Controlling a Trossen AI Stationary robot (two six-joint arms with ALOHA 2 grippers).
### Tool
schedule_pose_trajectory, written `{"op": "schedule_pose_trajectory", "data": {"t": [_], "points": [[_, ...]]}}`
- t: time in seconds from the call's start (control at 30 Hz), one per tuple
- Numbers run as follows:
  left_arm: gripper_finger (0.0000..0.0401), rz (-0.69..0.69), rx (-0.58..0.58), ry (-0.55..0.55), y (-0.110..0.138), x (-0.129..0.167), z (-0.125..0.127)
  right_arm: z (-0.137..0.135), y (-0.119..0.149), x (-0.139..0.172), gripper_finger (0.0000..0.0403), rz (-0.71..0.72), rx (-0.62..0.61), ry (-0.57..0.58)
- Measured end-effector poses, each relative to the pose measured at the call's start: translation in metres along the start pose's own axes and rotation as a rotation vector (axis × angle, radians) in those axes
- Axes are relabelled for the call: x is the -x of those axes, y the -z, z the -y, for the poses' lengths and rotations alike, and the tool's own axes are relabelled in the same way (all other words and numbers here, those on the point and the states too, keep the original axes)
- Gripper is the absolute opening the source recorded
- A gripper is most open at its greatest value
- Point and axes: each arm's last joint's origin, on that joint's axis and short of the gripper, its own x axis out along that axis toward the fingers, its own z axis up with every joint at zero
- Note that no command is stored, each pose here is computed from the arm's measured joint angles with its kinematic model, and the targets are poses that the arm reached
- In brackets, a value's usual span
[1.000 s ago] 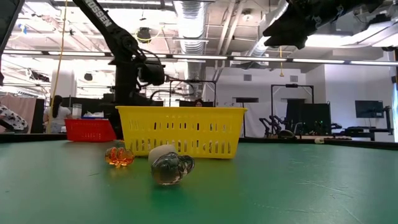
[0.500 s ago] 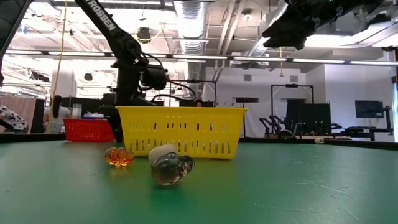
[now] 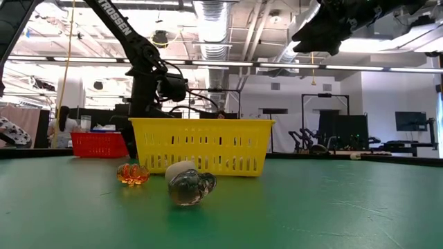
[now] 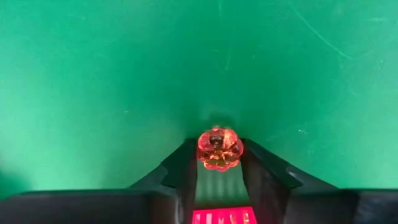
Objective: Sort Halloween decoration
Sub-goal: Put the orange pumpkin toy into the red bin
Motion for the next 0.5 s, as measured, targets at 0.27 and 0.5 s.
{"op": "schedule_pose_trajectory", "data": {"t": [0.27, 0.5], "points": [[0.0088, 0.008, 0.015, -0.001, 0.000, 0.002, 0.000, 0.000, 0.000, 0.000, 0.0239, 0.000, 0.000, 0.000], [0.0093, 0.175, 0.050, -0.015, 0.004, 0.042, 0.003, 0.000, 0.000, 0.000, 0.0239, 0.000, 0.000, 0.001]]}}
